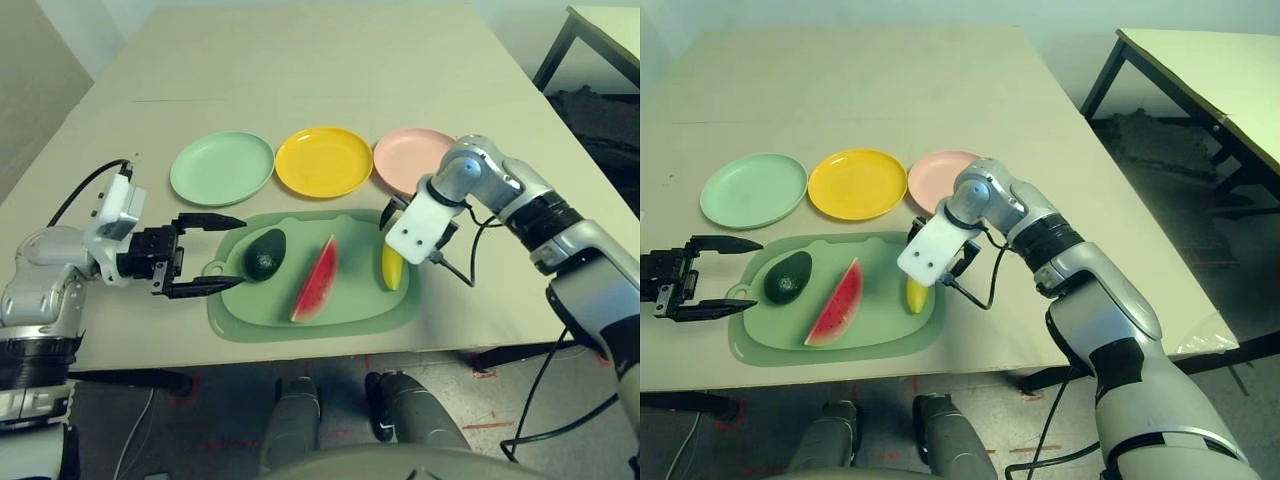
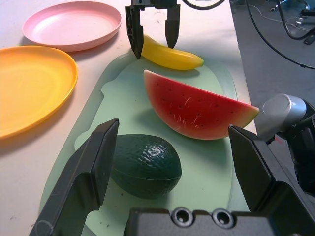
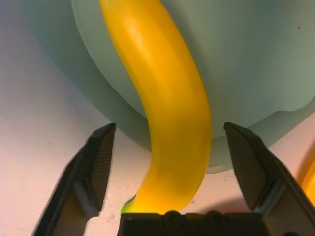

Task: Place the fruits into color-matched plates.

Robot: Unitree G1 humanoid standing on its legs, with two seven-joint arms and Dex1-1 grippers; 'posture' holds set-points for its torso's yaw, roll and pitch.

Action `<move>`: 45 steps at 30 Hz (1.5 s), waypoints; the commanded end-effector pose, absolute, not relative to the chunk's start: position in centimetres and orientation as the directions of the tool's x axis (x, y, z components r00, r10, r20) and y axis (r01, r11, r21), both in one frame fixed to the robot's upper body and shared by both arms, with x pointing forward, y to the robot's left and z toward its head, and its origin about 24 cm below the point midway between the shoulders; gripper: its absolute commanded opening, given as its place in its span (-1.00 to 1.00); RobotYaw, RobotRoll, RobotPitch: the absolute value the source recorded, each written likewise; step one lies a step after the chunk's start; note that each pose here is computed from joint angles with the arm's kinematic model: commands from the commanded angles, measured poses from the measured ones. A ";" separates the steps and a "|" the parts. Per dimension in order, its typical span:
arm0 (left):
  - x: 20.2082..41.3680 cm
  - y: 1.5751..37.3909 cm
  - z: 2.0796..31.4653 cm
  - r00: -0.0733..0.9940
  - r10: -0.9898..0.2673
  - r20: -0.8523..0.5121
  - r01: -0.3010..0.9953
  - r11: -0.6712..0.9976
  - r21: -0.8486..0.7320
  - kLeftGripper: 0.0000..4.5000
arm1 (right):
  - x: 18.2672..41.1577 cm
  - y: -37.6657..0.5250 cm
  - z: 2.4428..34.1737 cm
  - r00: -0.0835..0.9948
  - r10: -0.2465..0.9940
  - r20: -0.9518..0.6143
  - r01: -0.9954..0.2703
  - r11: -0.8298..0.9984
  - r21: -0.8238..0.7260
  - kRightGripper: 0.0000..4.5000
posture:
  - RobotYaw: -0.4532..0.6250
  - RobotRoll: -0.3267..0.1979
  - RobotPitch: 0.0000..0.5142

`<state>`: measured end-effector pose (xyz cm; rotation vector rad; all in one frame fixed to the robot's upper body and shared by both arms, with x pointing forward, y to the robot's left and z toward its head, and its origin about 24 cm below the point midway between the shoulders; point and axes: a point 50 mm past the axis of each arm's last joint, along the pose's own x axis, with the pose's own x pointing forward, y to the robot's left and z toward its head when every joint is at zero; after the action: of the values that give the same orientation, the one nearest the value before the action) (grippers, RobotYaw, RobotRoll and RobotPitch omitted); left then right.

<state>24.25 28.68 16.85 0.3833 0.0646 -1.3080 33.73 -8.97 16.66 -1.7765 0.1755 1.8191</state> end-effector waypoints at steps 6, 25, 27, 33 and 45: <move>24.2 28.6 16.5 0.254 -0.924 -0.285 0.953 0.190 0.235 1.00 | 33.5 -8.9 16.9 0.040 0.317 -0.947 -0.484 -0.824 -0.296 -0.27 | -0.08 0.25 -0.32; 24.5 29.6 17.1 0.399 -0.891 -0.218 0.908 0.350 0.231 1.00 | 35.8 -5.0 26.0 0.195 0.458 -0.867 -0.417 -0.761 -0.496 -0.27 | -0.03 0.25 -0.37; 24.6 29.6 17.1 0.443 -0.871 -0.211 0.889 0.397 0.227 1.00 | 36.2 -4.3 26.2 0.223 0.483 -0.847 -0.427 -0.733 -0.530 -0.27 | -0.01 0.25 -0.37; 24.8 29.5 16.4 0.623 -0.758 -0.195 0.780 0.582 0.230 1.00 | 37.6 -2.1 25.7 0.351 0.547 -0.760 -0.462 -0.605 -0.649 -0.27 | 0.12 0.25 -0.37; 23.7 29.5 18.0 0.783 -0.596 -0.176 0.621 0.737 0.268 1.00 | 39.2 -0.4 23.4 0.549 0.542 -0.636 -0.458 -0.442 -0.771 -0.27 | 0.29 0.25 -0.29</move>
<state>24.05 29.38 17.50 0.3099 0.0755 -0.6882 38.96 -0.45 24.00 -1.6689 -0.0878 1.1642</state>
